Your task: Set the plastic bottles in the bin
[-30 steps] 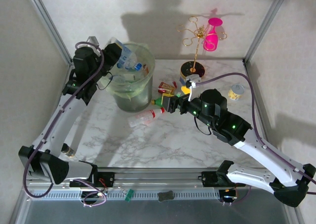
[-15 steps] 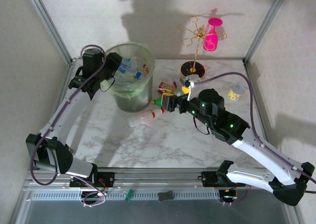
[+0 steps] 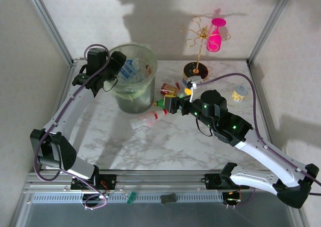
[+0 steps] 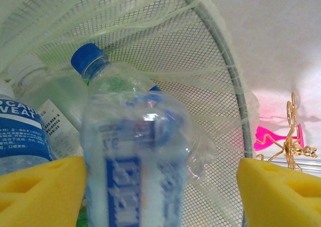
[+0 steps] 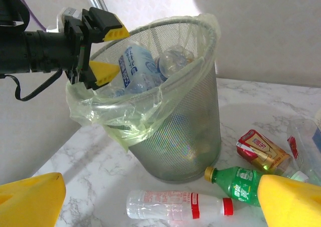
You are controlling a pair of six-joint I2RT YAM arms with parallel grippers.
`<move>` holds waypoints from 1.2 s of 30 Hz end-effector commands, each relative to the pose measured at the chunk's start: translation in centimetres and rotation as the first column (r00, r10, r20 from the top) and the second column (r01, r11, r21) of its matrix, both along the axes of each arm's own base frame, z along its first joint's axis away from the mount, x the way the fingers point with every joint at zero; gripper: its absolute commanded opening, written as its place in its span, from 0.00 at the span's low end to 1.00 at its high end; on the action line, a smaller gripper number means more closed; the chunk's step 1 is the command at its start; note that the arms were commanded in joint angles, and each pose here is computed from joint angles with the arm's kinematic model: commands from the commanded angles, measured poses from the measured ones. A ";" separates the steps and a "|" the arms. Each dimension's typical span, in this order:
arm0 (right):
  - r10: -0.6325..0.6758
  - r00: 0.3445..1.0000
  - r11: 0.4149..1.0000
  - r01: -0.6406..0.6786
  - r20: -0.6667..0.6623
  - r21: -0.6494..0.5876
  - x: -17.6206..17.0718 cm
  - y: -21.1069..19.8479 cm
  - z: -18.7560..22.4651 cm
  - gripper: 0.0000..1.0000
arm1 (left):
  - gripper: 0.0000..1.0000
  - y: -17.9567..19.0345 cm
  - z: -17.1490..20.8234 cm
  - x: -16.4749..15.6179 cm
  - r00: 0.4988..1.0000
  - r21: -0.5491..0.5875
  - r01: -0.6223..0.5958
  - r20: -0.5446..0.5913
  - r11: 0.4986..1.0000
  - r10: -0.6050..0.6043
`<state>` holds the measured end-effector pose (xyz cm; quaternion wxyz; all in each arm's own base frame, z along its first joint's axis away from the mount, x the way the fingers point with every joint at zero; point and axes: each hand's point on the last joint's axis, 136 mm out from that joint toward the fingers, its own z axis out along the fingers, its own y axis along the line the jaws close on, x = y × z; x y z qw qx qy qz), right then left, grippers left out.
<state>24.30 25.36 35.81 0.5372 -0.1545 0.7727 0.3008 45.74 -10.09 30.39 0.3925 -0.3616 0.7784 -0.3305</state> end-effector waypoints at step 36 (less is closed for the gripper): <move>-0.111 0.897 0.994 0.107 -0.429 -0.034 6.0 -2.4 -13.7 0.82 | 0.75 -6.0 5.5 -17.4 0.779 0.372 0.328 0.413 0.868 -0.472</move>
